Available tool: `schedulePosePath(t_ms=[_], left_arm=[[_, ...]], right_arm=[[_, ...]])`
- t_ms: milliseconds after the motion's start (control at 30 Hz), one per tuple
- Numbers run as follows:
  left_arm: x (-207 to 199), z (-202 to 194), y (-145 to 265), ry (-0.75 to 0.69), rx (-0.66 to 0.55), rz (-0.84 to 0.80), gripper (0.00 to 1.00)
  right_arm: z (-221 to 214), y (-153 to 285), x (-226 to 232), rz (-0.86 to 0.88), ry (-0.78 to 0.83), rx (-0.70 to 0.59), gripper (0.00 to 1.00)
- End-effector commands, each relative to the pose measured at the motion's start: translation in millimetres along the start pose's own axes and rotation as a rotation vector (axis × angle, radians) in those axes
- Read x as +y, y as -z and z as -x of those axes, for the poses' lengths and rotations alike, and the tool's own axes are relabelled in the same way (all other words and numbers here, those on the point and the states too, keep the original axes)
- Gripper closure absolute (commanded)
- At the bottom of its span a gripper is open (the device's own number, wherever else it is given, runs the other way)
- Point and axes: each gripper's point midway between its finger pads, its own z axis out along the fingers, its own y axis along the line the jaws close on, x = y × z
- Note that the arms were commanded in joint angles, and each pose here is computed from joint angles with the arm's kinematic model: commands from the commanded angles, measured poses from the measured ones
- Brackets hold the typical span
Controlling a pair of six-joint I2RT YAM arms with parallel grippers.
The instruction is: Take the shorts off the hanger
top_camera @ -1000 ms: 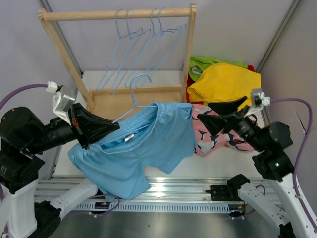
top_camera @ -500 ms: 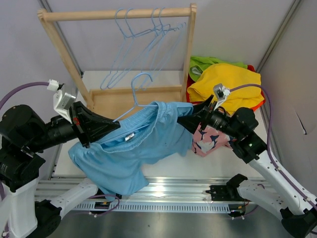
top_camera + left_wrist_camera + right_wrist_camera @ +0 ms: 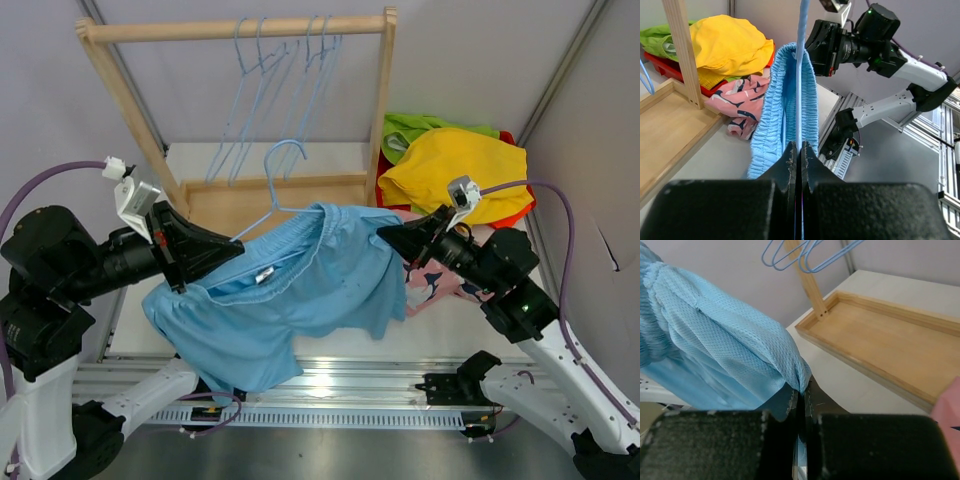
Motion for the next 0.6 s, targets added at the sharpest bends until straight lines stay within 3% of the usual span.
schedulePosePath(t_ms=[0,367,567], left_arm=[[-2,17,2,-0.068,-0.067,0.003,1.0],[-2,8,6,-0.07,-0.051,0.01,1.0],[-3,2,6,-0.072,-0.03,0.003,1.0]], right_arm=[[34,12,-14,-0.133,0.093,-0.064,1.0],[114,68,-121,-0.671,0.084,-0.237,1.0],[133,84,-162,-0.855,0.031,-0.28,1.0]])
